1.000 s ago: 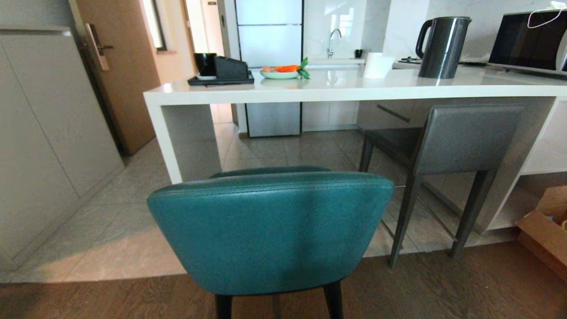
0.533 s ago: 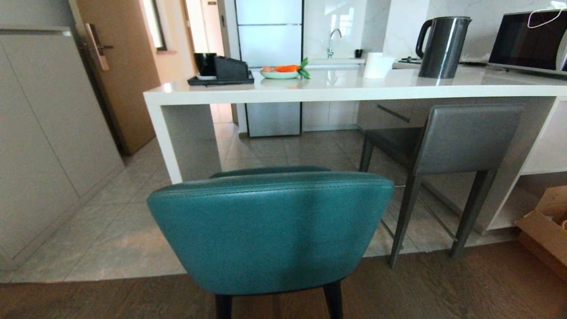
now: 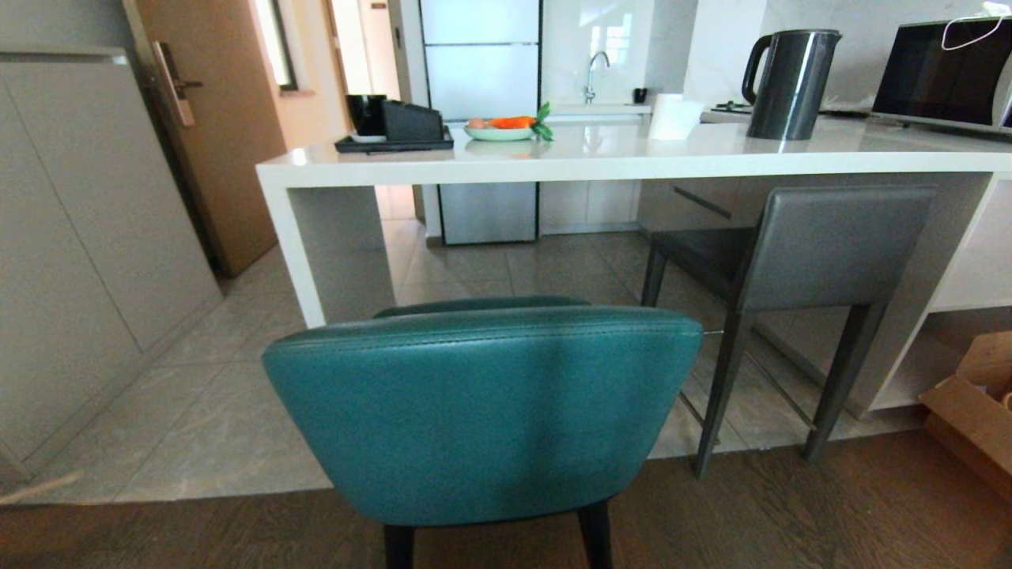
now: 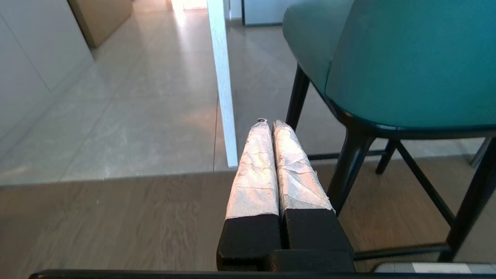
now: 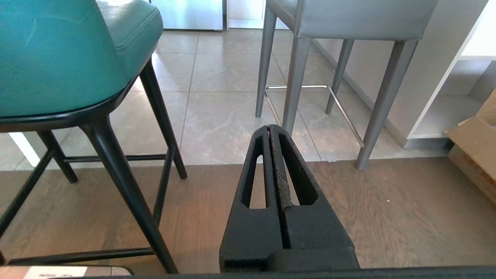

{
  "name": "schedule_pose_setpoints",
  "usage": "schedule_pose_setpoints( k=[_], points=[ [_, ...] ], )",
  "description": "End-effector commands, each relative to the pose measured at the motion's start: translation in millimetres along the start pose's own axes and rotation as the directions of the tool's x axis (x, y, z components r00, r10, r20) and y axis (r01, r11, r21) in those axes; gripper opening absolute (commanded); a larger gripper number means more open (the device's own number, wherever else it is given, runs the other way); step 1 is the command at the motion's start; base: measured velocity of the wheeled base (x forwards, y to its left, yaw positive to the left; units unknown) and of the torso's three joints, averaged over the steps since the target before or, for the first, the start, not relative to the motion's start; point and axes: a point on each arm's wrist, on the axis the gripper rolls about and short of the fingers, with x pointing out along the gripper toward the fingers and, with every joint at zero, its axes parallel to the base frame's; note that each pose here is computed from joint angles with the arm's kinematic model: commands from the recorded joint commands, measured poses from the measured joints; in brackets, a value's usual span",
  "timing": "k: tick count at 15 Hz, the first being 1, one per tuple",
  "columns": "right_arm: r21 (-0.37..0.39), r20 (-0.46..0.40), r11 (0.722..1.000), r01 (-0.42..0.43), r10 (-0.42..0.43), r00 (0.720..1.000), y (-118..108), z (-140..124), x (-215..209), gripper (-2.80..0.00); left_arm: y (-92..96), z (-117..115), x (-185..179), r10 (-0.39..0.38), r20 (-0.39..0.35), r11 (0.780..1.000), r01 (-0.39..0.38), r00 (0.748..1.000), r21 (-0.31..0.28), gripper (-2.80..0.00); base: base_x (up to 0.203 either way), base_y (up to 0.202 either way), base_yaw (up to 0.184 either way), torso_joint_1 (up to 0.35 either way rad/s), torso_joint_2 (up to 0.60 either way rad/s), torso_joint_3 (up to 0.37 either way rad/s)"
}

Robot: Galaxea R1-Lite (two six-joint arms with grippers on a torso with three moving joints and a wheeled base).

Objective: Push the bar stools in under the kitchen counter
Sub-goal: Pull the gray chair out from under the dining table

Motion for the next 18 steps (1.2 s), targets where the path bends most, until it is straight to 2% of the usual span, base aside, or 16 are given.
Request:
schedule_pose_setpoints(
  k=[1,10,18],
  points=[
    [-0.003,-0.007,1.000,-0.005,0.005,1.000,0.2,-1.3,0.5,-2.80,0.0,-0.3,0.8,-0.001,0.010,1.000,0.001,1.000,0.000,-2.80,0.000,0.000,0.000,0.000,0.00,0.000],
    [0.004,-0.007,1.000,-0.001,0.001,1.000,0.1,-1.3,0.5,-2.80,0.0,-0.3,0.8,0.000,0.010,1.000,0.000,1.000,0.000,-2.80,0.001,-0.017,0.002,0.000,0.00,0.001],
    [0.006,-0.007,1.000,0.001,-0.001,1.000,0.1,-1.3,0.5,-2.80,0.0,-0.3,0.8,0.000,0.010,1.000,0.000,1.000,-0.001,-2.80,0.000,-0.188,0.002,0.003,0.00,0.001]
  ],
)
